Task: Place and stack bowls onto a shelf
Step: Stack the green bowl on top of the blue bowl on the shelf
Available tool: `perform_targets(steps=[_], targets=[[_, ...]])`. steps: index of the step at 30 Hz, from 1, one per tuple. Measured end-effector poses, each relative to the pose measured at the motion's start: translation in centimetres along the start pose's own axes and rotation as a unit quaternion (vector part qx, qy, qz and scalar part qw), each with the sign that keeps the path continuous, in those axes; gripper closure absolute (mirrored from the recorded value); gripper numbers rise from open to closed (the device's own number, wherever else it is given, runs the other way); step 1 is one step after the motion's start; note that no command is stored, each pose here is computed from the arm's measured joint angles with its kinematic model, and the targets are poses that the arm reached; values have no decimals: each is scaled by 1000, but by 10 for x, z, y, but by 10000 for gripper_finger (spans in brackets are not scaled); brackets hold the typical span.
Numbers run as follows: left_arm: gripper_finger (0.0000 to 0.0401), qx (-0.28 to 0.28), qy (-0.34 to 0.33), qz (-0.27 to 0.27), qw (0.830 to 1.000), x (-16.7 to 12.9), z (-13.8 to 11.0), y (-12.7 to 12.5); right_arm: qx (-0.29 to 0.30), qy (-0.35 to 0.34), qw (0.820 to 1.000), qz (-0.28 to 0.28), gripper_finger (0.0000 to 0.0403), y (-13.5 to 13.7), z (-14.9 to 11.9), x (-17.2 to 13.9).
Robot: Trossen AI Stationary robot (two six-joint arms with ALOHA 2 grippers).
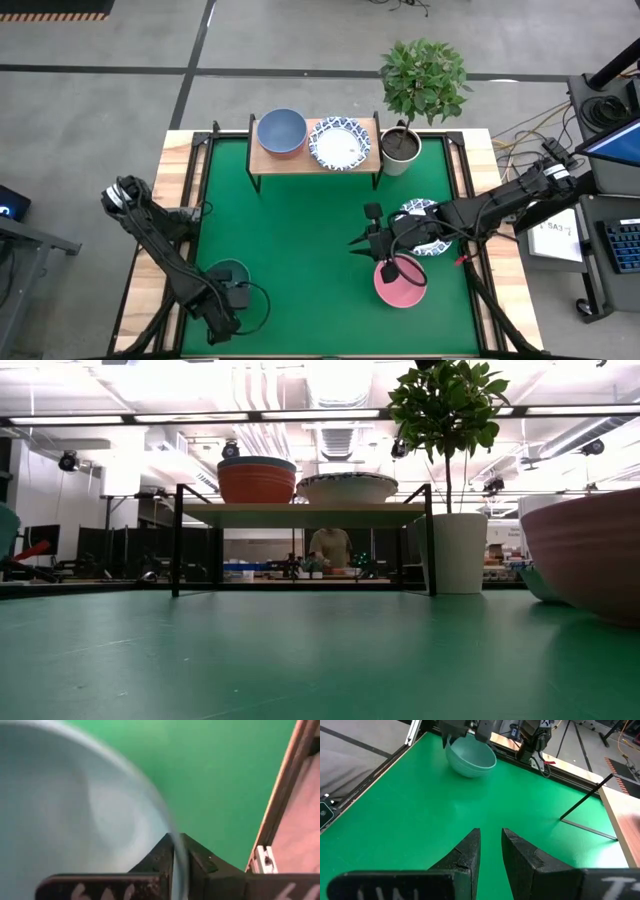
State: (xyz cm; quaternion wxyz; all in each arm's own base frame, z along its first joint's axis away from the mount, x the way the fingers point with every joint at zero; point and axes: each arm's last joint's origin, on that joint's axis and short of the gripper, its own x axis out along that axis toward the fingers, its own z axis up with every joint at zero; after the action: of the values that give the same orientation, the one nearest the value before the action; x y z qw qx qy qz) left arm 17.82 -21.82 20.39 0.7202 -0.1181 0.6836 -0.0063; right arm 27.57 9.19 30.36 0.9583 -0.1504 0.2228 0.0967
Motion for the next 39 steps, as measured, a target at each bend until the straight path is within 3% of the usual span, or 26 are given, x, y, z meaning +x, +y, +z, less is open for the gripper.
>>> perform_targets(steps=[5, 11, 15, 22, 33, 36, 39], targets=[[400, 62, -87, 44, 993, -35, 28, 0, -3, 3, 1000, 0, 335, 0, -1, 0], [401, 161, -172, 139, 962, -88, 69, 16, -10, 5, 1000, 1, 335, 0, -1, 0], [401, 211, -189, 186, 941, -123, 91, 33, -12, 20, 1000, 4, 335, 1, -4, 0], [401, 266, -175, 233, 919, -170, 121, 77, -10, 26, 1000, 5, 335, 1, -5, -1], [401, 247, -169, 304, 904, -231, 149, 170, -14, 25, 1000, 5, 335, 1, -5, -1], [401, 217, -164, 315, 909, -241, 151, 199, -14, 25, 1000, 5, 335, 1, -5, -2], [401, 185, -165, 285, 926, -244, 151, 231, -14, 25, 1000, 4, 335, 1, -5, -2]])
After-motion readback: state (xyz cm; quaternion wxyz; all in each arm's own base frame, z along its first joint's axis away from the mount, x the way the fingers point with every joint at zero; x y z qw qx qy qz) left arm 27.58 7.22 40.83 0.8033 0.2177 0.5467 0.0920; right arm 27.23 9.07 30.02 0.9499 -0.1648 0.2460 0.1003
